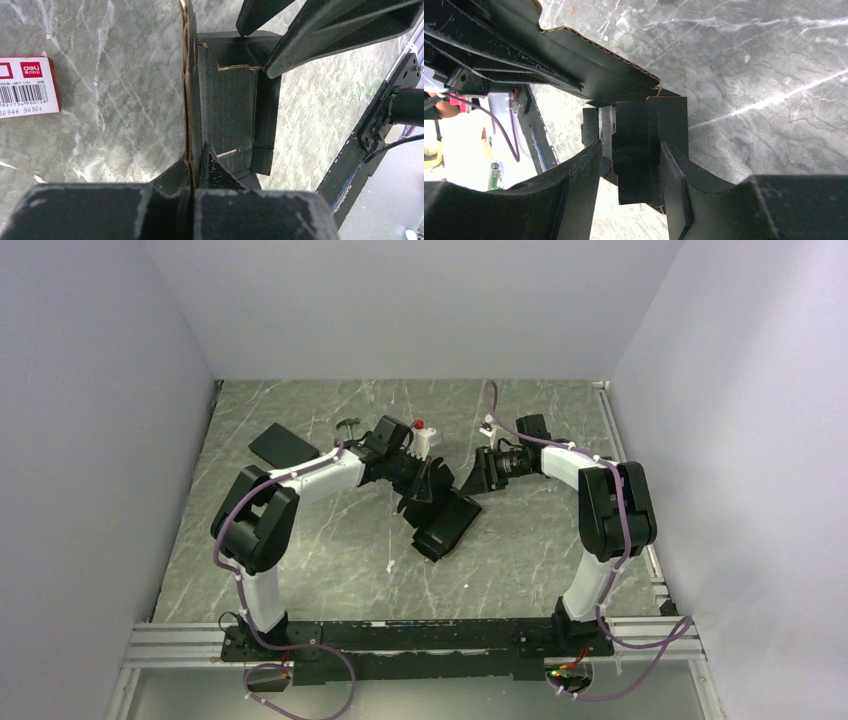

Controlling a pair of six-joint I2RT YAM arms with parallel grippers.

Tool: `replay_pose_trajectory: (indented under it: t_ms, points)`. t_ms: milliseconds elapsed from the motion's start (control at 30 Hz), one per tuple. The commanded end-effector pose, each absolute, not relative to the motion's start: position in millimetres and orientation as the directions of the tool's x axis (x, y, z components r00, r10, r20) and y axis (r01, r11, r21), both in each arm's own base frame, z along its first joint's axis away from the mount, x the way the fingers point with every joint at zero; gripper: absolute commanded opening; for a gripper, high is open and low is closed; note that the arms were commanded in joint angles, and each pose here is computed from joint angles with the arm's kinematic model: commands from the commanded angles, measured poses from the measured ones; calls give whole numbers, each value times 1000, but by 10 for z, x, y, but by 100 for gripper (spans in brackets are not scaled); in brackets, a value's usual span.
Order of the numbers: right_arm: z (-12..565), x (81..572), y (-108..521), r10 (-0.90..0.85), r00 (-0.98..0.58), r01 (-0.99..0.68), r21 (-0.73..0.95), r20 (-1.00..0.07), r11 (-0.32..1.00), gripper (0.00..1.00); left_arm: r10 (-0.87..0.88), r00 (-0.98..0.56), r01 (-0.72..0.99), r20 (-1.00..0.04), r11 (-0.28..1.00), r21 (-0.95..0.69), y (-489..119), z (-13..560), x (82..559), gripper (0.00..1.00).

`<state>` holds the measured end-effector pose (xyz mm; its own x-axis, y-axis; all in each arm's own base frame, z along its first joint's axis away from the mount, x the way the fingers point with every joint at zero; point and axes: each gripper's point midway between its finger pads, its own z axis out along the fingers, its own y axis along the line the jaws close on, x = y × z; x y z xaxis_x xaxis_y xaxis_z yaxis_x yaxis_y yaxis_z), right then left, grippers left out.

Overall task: Fold the paper box
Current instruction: Fold the paper box at the center of the board.

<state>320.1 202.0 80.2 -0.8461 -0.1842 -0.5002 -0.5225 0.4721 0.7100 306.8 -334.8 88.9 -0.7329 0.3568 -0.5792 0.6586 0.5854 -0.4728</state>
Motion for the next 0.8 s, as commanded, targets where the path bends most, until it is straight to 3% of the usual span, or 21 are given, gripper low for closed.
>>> replay_pose_trajectory:
  t_ms: [0, 167, 467, 633, 767]
  points:
    - [839, 3162, 2073, -125, -898, -433, 795, -423, 425, 49, 345, -669, 711, -659, 556, -430, -3506, 1034, 3237, 0]
    - [824, 3176, 2058, -85, -924, -374, 835, -373, 404, 47, 346, -670, 710, -656, 558, -431, -3508, 1018, 3241, 0]
    - [703, 3176, 2026, -71, -940, -330, 840, -333, 430, 33, 346, -669, 711, -657, 556, -431, -3530, 1021, 3250, 0]
    - [639, 3176, 1989, -98, -934, -349, 814, -345, 465, 36, 346, -673, 707, -654, 559, -432, -3527, 1009, 3248, 0]
    - [631, 3161, 1997, -130, -922, -380, 789, -364, 483, 45, 348, -677, 703, -648, 566, -431, -3520, 1005, 3252, 0]
